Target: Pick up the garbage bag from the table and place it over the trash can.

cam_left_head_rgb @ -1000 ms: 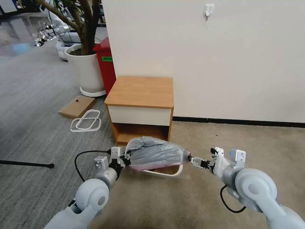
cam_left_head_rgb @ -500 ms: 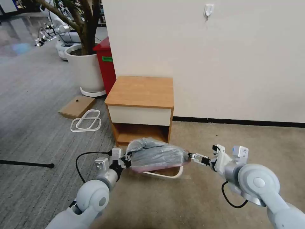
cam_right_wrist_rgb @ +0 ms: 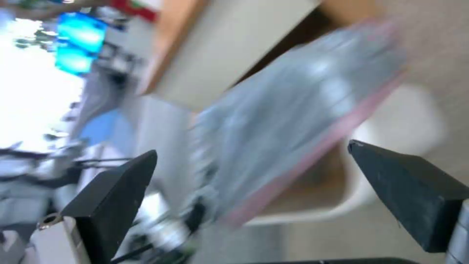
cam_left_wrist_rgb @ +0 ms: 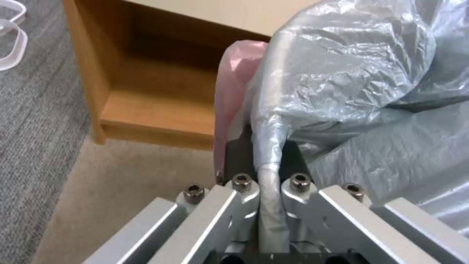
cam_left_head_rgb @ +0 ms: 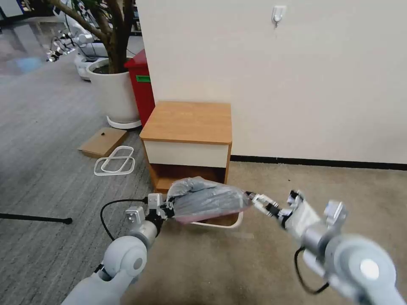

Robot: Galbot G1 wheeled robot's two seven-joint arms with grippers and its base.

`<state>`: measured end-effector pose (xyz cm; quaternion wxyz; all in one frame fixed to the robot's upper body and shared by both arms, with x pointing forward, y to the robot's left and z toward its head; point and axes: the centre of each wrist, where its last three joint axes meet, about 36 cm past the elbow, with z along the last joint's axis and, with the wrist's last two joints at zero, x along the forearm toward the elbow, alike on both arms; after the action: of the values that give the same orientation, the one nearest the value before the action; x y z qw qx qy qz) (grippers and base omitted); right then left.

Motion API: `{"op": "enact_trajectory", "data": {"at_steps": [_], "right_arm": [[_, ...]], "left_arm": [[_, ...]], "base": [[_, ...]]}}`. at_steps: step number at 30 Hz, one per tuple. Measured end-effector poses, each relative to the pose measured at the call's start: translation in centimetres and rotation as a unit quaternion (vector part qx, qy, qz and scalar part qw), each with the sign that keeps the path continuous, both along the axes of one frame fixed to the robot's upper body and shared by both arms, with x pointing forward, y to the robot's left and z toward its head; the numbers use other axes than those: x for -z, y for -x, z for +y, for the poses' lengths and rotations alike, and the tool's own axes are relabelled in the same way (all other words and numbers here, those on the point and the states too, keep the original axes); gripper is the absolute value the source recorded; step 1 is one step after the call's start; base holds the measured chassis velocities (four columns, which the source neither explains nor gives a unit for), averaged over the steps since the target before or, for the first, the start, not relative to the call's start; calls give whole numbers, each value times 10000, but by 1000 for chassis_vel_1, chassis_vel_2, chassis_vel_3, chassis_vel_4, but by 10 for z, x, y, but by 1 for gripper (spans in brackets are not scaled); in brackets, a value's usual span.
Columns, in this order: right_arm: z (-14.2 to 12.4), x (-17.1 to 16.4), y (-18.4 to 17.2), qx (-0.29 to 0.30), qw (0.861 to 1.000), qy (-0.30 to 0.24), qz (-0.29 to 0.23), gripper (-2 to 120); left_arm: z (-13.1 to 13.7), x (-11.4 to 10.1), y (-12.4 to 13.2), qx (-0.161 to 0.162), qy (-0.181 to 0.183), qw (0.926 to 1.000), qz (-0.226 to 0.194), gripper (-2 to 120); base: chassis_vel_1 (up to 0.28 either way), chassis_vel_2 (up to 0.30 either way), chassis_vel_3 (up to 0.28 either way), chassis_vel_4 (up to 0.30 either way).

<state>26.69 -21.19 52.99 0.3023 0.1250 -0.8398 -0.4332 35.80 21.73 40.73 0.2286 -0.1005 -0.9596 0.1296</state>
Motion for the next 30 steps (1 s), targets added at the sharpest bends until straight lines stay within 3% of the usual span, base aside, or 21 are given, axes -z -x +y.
{"op": "enact_trajectory", "data": {"at_steps": [4,11,30], "right_arm": [[15,-1,9,-143,9997,-204,-14,100],[34,24,-6,-187,9992,-266,238,99],[43,44,-26,-43,9997,169,184,99]], "left_arm": [[-2,0,-1,-23,51,10000,-8,0],[-7,-2,4,-10,136,9999,-19,0],[-13,-7,10,69,209,9997,-51,0]], "base": [[0,0,0,0],[0,0,0,0],[0,0,0,0]]}}
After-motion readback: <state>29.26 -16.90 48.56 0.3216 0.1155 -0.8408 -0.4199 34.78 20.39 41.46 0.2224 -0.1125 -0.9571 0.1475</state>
